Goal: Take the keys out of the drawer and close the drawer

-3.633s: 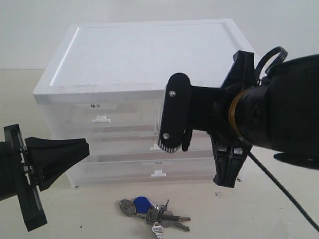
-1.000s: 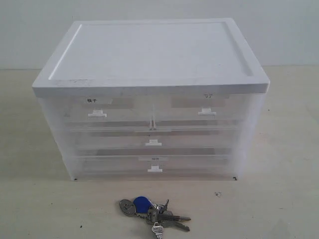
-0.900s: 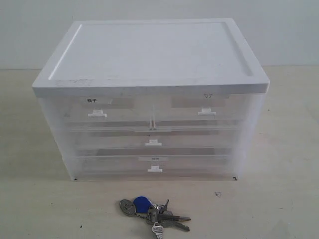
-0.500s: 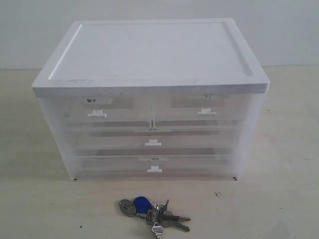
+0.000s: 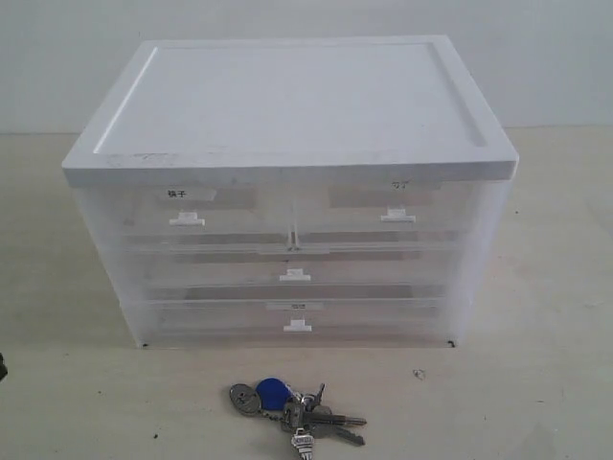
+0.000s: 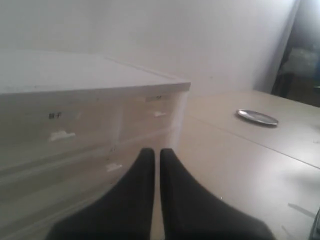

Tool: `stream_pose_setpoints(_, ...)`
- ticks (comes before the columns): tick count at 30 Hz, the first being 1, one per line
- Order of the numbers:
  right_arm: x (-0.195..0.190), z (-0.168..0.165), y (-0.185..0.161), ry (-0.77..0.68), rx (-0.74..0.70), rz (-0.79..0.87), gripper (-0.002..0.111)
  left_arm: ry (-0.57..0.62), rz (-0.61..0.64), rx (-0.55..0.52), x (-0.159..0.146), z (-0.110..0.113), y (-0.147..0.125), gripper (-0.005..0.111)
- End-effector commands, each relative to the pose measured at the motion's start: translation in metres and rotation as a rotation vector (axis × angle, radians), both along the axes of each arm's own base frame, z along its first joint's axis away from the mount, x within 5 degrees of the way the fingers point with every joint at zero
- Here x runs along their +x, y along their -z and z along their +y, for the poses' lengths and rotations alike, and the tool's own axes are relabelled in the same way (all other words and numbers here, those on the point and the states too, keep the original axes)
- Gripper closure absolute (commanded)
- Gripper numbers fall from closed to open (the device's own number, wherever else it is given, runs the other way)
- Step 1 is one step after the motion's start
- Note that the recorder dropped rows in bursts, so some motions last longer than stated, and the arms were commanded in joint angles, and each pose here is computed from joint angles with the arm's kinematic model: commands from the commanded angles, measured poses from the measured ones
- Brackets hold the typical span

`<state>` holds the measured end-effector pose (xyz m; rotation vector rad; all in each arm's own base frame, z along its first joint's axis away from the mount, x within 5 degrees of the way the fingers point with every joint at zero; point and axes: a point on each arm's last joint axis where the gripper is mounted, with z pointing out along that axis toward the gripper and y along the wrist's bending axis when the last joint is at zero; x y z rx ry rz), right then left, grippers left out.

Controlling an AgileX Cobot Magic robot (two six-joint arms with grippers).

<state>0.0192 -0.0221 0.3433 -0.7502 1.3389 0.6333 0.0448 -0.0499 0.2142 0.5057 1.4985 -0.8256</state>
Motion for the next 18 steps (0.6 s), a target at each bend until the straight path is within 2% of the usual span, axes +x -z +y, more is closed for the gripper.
stream_pose_setpoints(1, 0.000, 0.000, 0.001, 0.002, 0.000, -0.002, 0.109, -0.013, 0.017, 0.034, 0.008, -0.007, 0.002, 0.102)
stream_pose_setpoints(10, 0.001, -0.001, 0.006, 0.018, -0.035, 0.032, 0.109, -0.025, 0.085, 0.150, 0.020, -0.019, 0.013, 0.102)
stream_pose_setpoints(18, 0.001, -0.001, 0.007, 0.015, -0.041, 0.052, 0.109, -0.012, 0.137, 0.192, 0.018, -0.020, 0.019, 0.102)
